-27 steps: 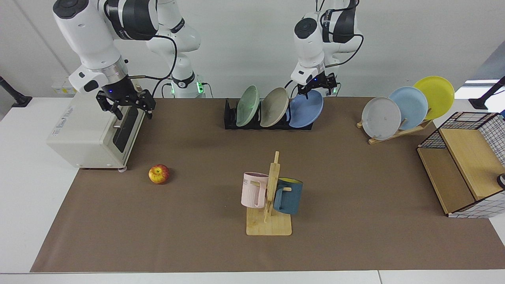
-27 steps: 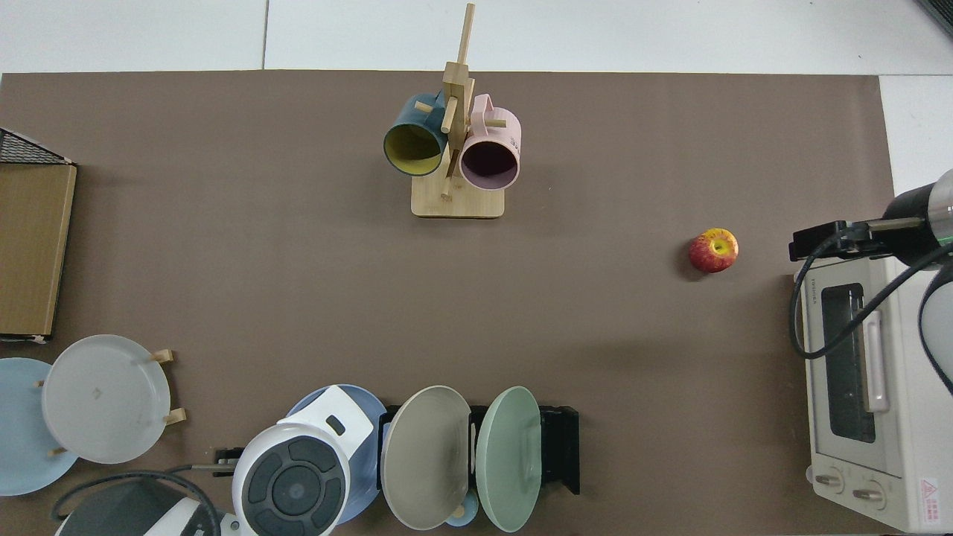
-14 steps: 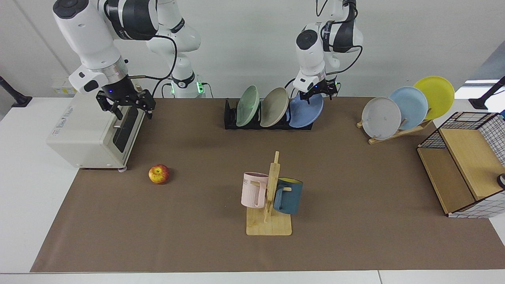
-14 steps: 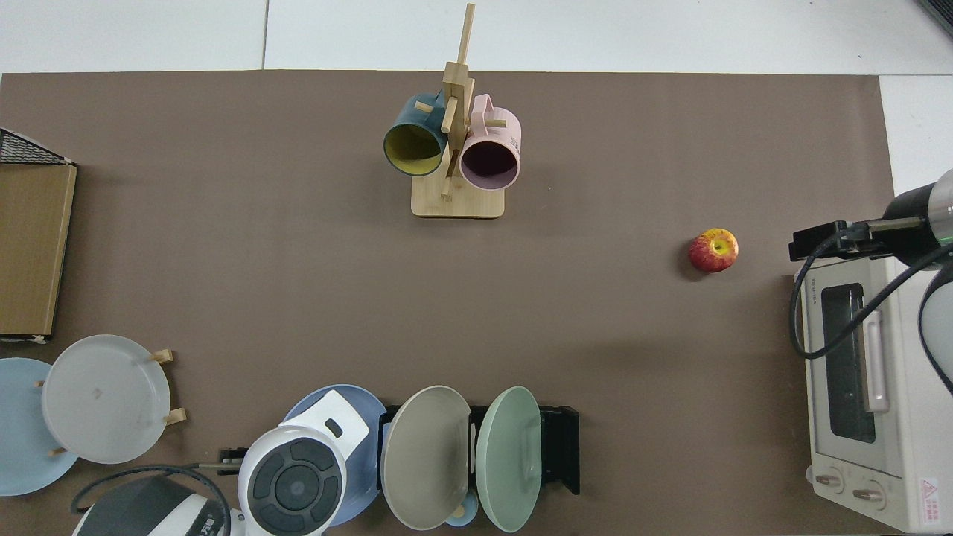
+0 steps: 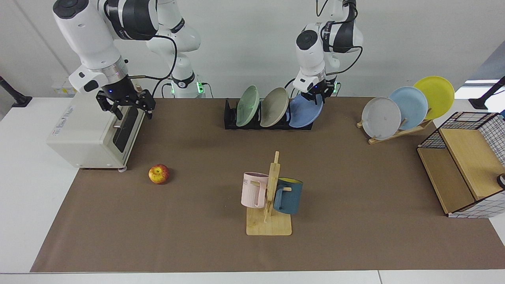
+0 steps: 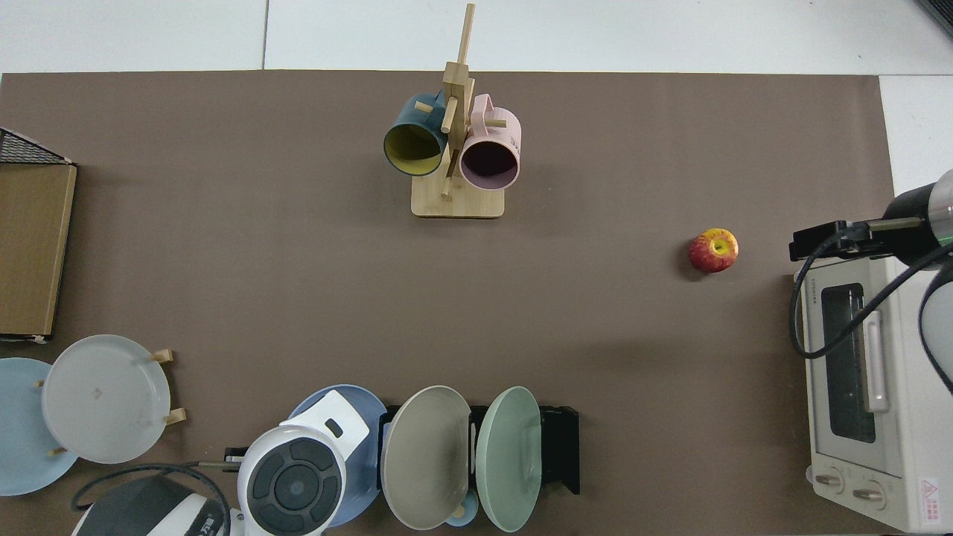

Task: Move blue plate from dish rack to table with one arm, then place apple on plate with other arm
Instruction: 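Grasp the blue plate with the left gripper while the right gripper reaches the apple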

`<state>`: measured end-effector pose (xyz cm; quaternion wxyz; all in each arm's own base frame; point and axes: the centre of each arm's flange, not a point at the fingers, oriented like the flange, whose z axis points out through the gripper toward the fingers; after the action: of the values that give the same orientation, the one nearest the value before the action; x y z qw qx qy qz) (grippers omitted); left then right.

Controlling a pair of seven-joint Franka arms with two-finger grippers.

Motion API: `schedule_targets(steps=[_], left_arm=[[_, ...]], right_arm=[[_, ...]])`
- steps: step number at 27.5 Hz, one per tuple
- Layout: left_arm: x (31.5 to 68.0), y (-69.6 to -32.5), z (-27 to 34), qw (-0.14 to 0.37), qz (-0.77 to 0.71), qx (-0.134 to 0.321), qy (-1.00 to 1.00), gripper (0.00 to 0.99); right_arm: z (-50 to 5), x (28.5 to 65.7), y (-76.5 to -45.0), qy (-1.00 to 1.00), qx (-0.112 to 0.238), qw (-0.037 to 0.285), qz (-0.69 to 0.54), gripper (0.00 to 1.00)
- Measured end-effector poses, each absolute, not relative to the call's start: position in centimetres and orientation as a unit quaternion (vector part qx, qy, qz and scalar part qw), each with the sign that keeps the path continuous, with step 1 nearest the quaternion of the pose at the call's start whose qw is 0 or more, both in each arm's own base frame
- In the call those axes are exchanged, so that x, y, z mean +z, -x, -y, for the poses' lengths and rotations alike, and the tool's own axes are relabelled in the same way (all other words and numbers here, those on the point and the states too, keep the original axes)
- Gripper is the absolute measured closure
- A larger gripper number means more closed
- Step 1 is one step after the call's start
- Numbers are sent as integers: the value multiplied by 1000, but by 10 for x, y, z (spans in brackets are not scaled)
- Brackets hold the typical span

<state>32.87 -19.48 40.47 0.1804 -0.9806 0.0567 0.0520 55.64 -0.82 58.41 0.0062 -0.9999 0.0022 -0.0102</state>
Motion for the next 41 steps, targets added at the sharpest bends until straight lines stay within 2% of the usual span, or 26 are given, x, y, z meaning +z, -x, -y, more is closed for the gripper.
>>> schedule_targets(steps=[1,4,13,23,31,41], left_arm=[[405,-329,195,181,-58,52,980,797],[407,-330,195,179,-65,50,980,890],[412,-329,203,196,-90,42,976,899],[430,-315,232,244,-102,39,964,907],[451,-308,242,283,-93,39,954,912],[491,-319,249,274,-70,22,959,912]], right_arm=[[8,584,-556,1000,-10,6,-2,0],[8,584,-556,1000,-10,6,-2,0],[3,584,-557,1000,-12,6,3,0],[-20,581,-567,998,-45,5,52,0],[-42,549,-583,996,-44,3,76,0],[-47,484,-609,991,-34,-4,130,0]])
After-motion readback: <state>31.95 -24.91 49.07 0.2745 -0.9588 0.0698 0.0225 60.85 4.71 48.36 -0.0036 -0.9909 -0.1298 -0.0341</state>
